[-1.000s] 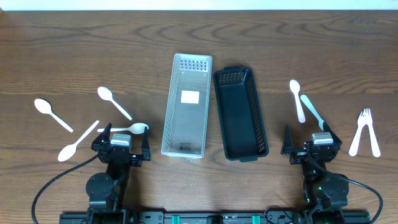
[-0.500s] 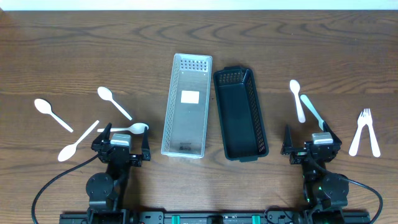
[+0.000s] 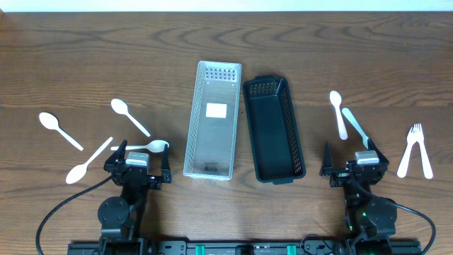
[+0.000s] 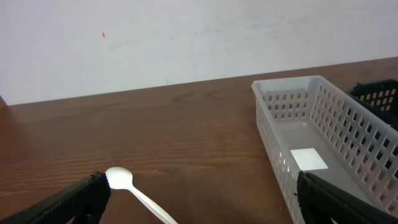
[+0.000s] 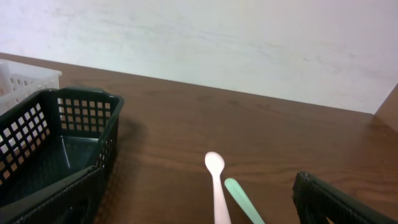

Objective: Pack container

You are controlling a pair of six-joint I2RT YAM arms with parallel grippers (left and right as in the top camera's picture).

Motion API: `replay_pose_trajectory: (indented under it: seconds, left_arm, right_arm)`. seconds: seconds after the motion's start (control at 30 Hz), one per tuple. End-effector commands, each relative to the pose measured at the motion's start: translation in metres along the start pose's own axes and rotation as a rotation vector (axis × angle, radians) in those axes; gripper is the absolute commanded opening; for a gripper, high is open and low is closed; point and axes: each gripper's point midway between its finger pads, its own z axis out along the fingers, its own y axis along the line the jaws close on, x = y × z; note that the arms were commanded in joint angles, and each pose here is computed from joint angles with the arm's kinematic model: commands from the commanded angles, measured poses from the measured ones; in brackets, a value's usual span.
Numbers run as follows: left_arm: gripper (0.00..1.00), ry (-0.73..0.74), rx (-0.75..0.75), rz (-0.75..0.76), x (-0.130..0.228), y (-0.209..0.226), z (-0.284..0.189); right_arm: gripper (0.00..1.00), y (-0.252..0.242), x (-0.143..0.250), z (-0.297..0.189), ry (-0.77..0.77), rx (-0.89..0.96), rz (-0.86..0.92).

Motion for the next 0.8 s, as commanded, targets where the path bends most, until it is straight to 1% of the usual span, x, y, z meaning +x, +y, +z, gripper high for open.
replay_pose_trajectory:
  seconds: [0.0,0.43,0.63,0.77]
  left_arm:
    - [0.98,0.033,0.035,0.013,0.015,-0.007,0.002]
    - [0.98,0.033,0.035,0.013,0.015,-0.007,0.002]
    - [0.98,0.030,0.035,0.014,0.014,-0.007,0.002]
    - [0.98,0.021,0.042,-0.017,0.012,-0.008,0.002]
  right_arm:
    - [0.99,0.003,0.000,0.000,-0.001,-0.013,-0.014]
    - [0.99,0.005,-0.003,0.000,-0.016,-0.026,-0.009]
    - [0.99,0.008,0.001,0.000,0.007,-0.045,0.247]
    - [0.99,0.023,0.000,-0.001,0.014,-0.127,0.275]
